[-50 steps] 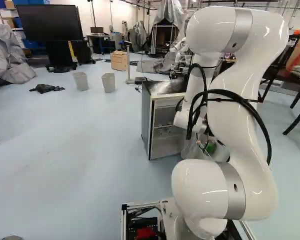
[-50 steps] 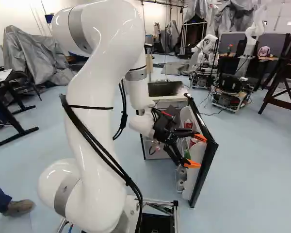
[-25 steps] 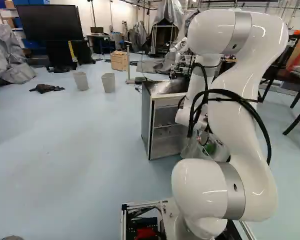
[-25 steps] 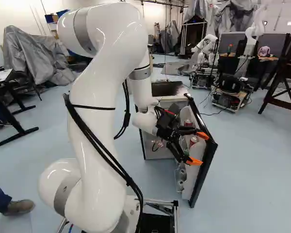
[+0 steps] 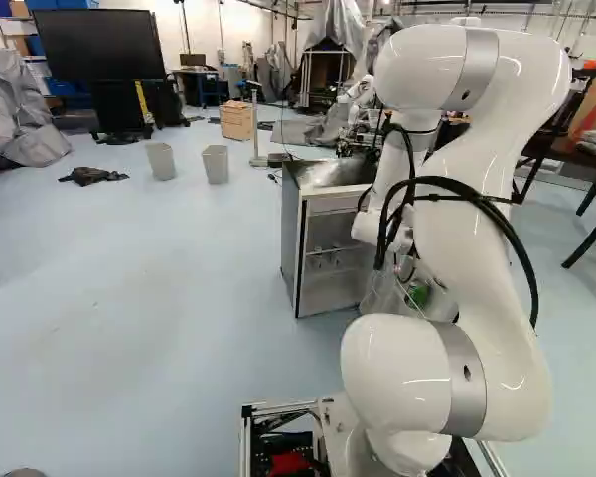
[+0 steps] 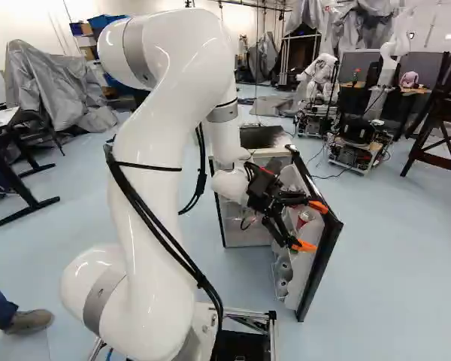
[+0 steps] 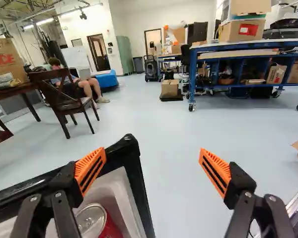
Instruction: Grab a drink from the fridge
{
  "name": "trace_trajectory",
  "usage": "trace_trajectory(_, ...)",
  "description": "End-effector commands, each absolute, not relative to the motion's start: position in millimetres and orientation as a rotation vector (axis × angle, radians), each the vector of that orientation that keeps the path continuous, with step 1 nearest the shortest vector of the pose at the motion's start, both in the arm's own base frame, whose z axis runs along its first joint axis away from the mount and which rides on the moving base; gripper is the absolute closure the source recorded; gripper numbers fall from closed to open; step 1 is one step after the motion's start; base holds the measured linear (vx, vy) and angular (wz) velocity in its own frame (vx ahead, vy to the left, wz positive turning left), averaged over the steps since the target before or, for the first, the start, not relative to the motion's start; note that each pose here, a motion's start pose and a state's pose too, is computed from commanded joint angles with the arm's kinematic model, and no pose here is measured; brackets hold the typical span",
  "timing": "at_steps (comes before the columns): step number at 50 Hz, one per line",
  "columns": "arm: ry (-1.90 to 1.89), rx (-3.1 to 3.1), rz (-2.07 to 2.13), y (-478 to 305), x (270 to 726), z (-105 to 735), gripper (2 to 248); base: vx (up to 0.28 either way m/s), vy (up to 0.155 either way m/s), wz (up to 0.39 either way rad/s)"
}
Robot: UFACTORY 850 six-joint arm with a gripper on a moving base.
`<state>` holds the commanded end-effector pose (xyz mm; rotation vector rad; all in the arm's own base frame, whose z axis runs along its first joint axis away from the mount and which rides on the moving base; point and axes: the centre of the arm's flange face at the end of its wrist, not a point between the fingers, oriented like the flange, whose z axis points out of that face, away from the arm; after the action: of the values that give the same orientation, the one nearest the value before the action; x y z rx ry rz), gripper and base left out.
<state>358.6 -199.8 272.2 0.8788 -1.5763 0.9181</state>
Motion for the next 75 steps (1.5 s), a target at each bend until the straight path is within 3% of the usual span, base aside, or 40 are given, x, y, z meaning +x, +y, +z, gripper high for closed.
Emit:
trace_trajectory(55,-1.637,0.798,0.942,-231.7,393.6,275.8,3,0.000,0.000,0.000)
trace_trajectory(75,-1.590,0.862,0.932,-212.0,368.5,273.6,3,0.000,0.000,0.000)
